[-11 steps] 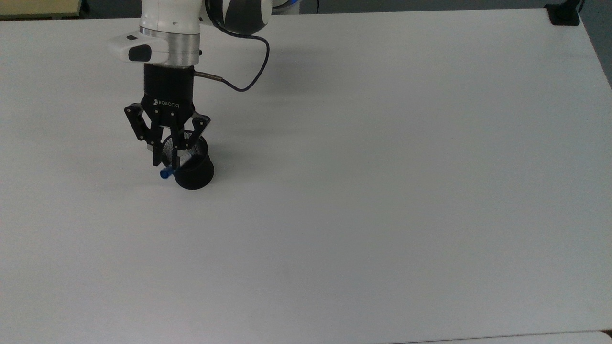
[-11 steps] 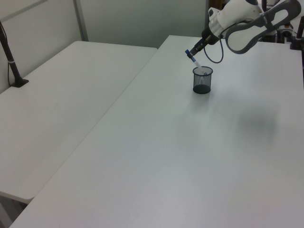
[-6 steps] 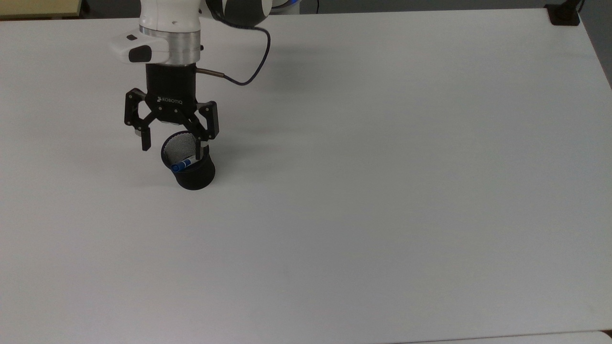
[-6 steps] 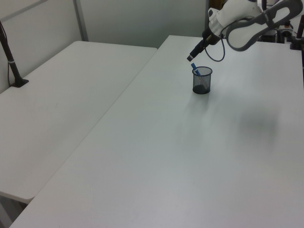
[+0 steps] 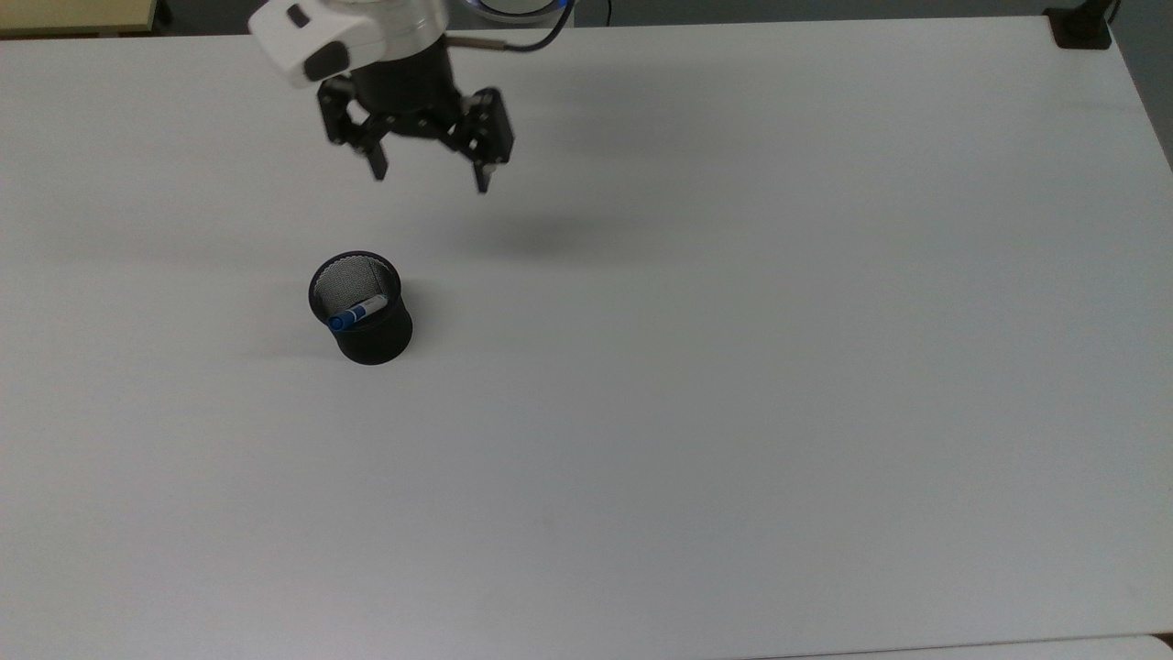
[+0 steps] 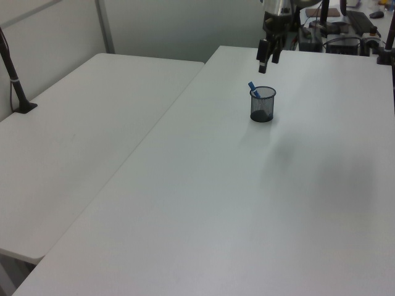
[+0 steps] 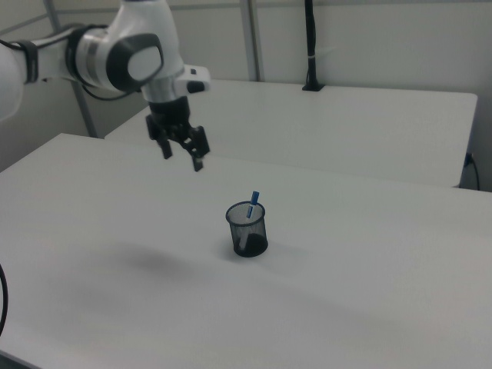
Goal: Insert the marker
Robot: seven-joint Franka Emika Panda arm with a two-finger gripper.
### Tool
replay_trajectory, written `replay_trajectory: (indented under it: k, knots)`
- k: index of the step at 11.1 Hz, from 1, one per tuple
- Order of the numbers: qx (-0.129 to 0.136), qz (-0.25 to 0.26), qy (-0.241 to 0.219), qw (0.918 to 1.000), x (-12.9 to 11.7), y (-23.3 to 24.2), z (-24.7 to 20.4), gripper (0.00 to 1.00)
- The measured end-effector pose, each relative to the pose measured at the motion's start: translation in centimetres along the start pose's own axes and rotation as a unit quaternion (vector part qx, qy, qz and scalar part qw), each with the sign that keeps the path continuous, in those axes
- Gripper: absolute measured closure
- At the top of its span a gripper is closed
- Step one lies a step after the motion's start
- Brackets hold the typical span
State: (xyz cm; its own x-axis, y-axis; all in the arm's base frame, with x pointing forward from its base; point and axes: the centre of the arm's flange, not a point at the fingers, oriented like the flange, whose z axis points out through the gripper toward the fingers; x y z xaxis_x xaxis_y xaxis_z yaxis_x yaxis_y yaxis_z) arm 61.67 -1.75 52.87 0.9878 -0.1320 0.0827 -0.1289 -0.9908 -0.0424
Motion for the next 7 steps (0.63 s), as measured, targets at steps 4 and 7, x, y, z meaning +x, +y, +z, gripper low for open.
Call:
replay_trajectory:
  k: [4, 7]
  knots:
    - [-0.014, -0.011, -0.050, 0.9986, -1.11, -1.17, -1.75, 0.00]
    - [-0.023, -0.013, -0.054, 0.9982, -1.19, -1.06, -1.66, 0.00]
